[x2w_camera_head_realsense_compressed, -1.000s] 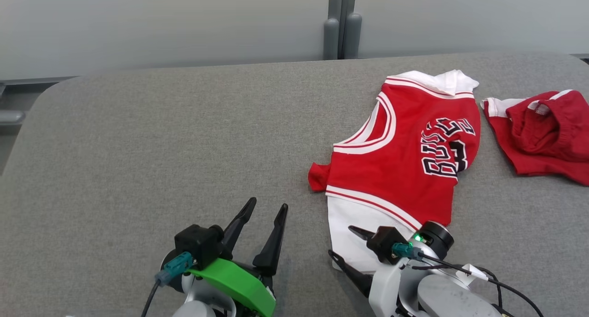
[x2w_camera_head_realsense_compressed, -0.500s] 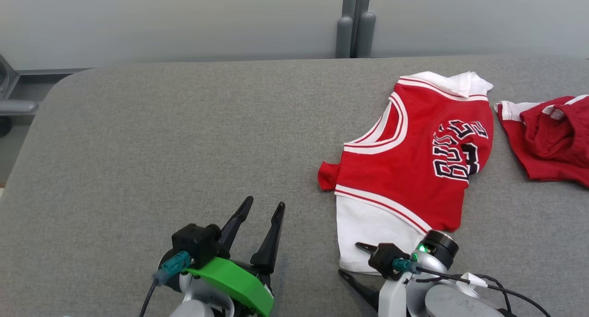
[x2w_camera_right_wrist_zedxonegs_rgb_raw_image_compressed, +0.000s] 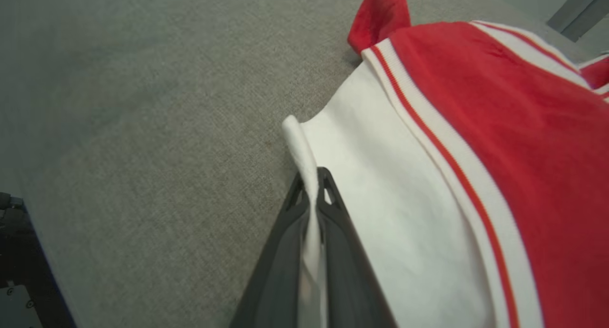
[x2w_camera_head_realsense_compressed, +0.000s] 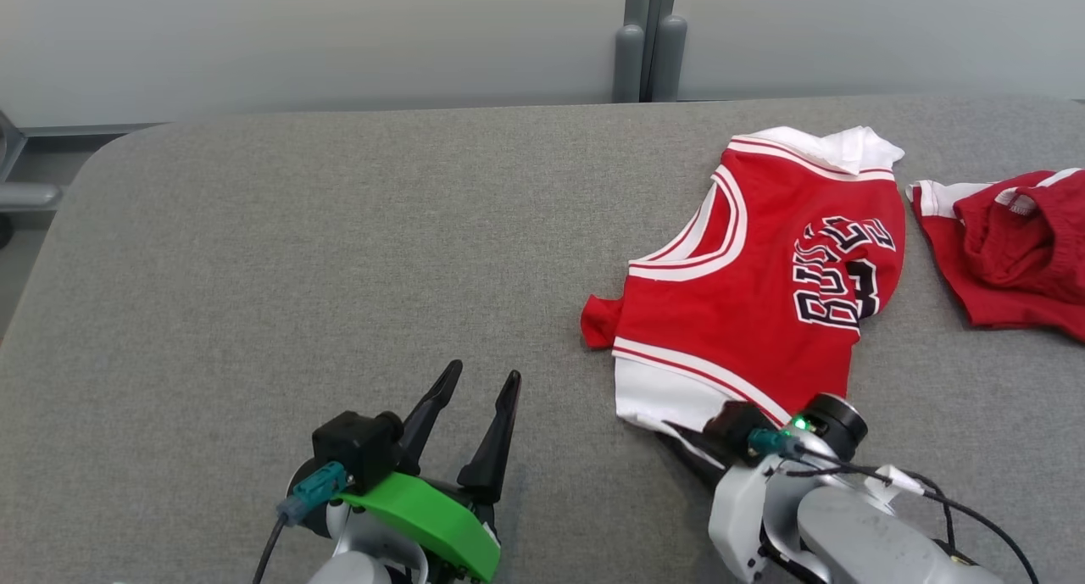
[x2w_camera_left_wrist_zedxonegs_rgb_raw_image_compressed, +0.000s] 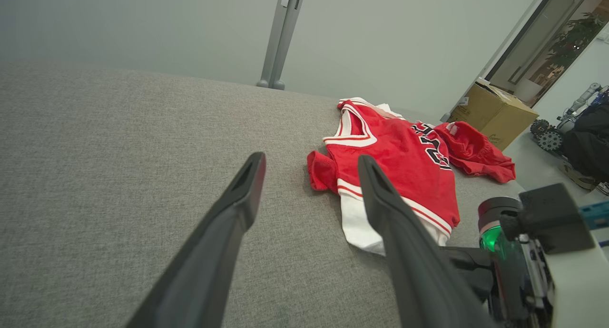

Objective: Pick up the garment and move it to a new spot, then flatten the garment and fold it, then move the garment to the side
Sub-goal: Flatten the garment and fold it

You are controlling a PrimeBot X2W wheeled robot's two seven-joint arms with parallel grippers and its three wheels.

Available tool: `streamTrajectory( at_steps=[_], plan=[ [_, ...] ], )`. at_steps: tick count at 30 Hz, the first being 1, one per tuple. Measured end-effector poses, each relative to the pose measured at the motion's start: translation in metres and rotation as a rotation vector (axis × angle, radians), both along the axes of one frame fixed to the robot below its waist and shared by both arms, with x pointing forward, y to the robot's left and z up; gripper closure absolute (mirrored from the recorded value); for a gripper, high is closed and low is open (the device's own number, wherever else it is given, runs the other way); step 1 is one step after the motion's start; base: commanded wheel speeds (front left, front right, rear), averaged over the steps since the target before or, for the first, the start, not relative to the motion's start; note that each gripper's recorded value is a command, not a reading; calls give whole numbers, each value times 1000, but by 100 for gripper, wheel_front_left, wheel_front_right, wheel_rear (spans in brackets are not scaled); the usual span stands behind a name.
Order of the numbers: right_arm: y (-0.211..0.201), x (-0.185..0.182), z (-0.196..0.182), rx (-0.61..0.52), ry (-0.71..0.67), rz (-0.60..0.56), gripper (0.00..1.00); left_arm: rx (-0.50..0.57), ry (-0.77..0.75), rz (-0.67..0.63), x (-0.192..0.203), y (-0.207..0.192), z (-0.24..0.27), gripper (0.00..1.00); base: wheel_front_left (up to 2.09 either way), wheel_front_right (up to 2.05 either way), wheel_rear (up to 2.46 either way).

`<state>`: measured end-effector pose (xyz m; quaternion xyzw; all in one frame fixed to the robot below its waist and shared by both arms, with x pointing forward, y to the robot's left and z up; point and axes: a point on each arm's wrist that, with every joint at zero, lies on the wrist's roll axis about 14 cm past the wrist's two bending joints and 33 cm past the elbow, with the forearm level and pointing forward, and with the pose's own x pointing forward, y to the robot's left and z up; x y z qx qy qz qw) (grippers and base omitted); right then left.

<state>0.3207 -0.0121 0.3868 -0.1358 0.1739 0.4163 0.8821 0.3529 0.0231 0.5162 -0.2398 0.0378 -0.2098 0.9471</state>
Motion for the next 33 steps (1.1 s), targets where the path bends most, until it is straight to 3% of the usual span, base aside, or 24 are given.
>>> streamTrajectory(
  at_steps=[5,10,17,20,25,30,33],
  plan=[
    [-10,34,33,179,-27,-177,100,3,-1,7,1,2,0,0,0,0,0],
    [-43,78,85,326,-149,-373,100,6,-3,18,4,6,0,0,0,0,0],
    [-147,115,159,501,-342,-736,100,7,12,-24,-3,-6,-5,0,0,0,0],
    [-194,114,183,544,-423,-860,100,8,21,-56,-8,-16,-8,0,0,0,0],
    [-269,83,166,582,-416,-1117,100,10,28,-110,-11,-31,-9,0,0,0,0],
    [-313,48,151,642,-411,-1301,100,21,49,-172,-16,-47,-17,0,0,0,0],
    [-319,40,157,669,-436,-1326,100,28,81,-213,-20,-56,-24,0,0,0,0]
  ],
)
